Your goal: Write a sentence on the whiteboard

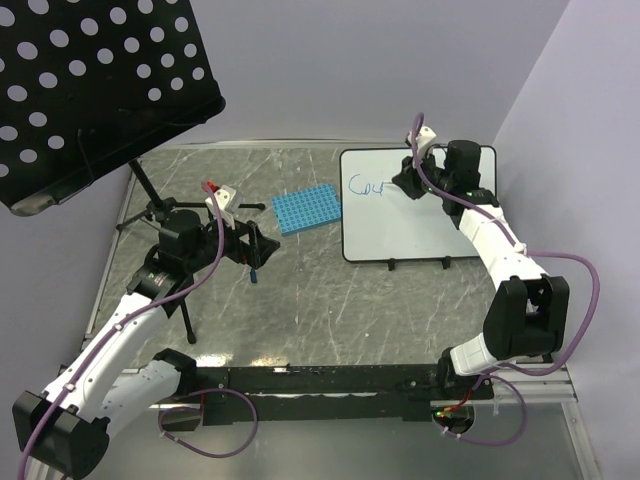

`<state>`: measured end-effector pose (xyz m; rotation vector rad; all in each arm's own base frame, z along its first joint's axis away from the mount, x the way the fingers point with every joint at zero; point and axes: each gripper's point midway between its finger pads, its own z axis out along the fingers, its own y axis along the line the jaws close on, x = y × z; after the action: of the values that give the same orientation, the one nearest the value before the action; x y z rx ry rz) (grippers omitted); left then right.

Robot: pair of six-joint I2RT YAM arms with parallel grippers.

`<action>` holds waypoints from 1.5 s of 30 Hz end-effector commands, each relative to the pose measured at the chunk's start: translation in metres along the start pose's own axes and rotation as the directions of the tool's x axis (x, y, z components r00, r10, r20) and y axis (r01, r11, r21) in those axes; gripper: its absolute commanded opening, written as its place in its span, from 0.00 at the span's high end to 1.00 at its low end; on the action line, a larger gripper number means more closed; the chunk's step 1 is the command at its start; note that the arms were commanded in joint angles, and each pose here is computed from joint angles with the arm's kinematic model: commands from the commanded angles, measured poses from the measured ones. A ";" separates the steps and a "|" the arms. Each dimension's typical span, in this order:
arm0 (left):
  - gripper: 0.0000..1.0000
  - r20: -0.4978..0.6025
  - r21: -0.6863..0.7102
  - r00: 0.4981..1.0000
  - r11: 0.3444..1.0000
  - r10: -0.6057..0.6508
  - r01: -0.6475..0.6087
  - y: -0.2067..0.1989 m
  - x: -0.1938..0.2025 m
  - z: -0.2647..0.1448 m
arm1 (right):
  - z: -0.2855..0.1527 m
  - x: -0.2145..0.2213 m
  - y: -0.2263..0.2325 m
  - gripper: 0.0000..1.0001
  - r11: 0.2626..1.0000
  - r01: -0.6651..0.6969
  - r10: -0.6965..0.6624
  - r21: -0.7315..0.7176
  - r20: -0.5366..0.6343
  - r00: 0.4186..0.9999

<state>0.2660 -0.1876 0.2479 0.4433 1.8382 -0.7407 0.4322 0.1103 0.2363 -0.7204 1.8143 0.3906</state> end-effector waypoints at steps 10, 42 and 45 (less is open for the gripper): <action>0.03 0.022 0.010 1.000 1.000 0.013 -0.013 -0.002 -0.007 -0.001 | 0.006 -0.016 -0.016 1.00 0.988 0.109 -0.112 0.113 0.023 0.993; 0.03 0.033 0.008 0.999 1.000 0.019 -0.020 -0.003 -0.009 -0.003 | 0.025 0.015 -0.016 1.00 0.994 0.079 -0.073 0.082 -0.070 0.995; 0.03 0.033 0.008 0.999 1.000 0.018 -0.018 -0.003 -0.009 -0.003 | 0.025 0.017 -0.015 1.00 0.994 0.078 -0.072 0.077 -0.077 0.994</action>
<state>0.2660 -0.1875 0.2481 0.4430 1.8379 -0.7404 0.4533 0.1052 0.2069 -0.7264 1.8712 0.2470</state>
